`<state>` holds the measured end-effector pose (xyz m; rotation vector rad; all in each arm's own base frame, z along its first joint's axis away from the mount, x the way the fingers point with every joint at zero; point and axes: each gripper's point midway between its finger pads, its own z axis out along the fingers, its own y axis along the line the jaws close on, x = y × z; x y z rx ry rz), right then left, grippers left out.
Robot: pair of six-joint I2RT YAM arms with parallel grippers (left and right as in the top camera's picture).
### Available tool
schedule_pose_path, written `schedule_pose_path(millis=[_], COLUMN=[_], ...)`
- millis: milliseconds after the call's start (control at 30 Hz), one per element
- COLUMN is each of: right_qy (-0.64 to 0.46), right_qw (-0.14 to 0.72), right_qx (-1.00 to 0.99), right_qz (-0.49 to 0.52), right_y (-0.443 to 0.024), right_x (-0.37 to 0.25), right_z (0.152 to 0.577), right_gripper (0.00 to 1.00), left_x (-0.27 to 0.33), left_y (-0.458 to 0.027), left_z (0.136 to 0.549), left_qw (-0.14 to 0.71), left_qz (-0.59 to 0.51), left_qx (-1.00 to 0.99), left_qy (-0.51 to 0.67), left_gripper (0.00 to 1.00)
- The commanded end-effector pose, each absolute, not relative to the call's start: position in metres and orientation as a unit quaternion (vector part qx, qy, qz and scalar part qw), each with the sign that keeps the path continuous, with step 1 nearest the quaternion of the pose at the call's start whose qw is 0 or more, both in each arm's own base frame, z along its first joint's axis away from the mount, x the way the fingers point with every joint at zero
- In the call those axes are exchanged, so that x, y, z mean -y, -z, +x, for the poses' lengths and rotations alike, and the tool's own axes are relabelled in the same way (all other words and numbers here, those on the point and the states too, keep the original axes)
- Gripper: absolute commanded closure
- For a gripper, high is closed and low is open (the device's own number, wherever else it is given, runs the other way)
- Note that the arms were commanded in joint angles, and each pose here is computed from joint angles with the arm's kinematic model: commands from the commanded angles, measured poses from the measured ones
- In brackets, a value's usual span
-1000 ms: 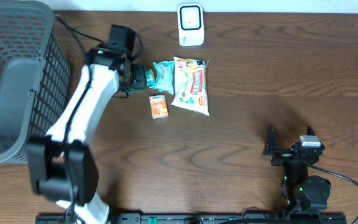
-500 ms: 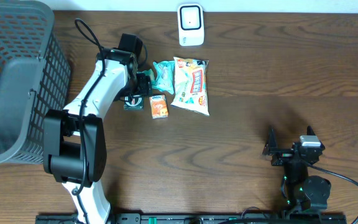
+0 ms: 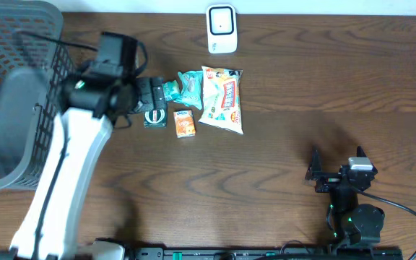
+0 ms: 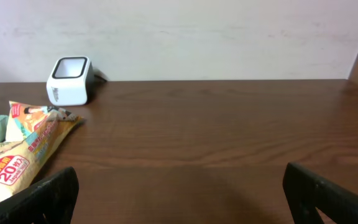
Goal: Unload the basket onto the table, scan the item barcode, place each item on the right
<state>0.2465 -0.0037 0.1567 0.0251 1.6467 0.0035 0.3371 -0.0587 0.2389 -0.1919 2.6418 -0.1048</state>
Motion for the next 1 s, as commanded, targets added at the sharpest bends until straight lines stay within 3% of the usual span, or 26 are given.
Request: schedule_pose_path(millis=[0,333,967], right_qy=[-0.001,-0.001,-0.001], right_qw=[0.679,0.679,0.679], right_qx=[-0.734,-0.734,-0.734], right_qz=[0.006,0.006,0.006], right_y=[-0.156,-0.156,-0.156], right_x=[0.002,0.002,0.002], right_z=[0.246,0.246,0.246], right_gripper=[0.01,0.01,0.01], left_x=[0.054,0.045,0.045], left_y=[-0.26,-0.284,-0.283], left_z=[0.32,0.279,0.278], left_qw=[0.263,0.275,0.273], left_qz=[-0.071,-0.071,-0.071], left_qx=[-0.962,-0.958,-0.959], left_qy=[0.038,0.041,0.041], left_gripper=[0.02,0.02,0.02])
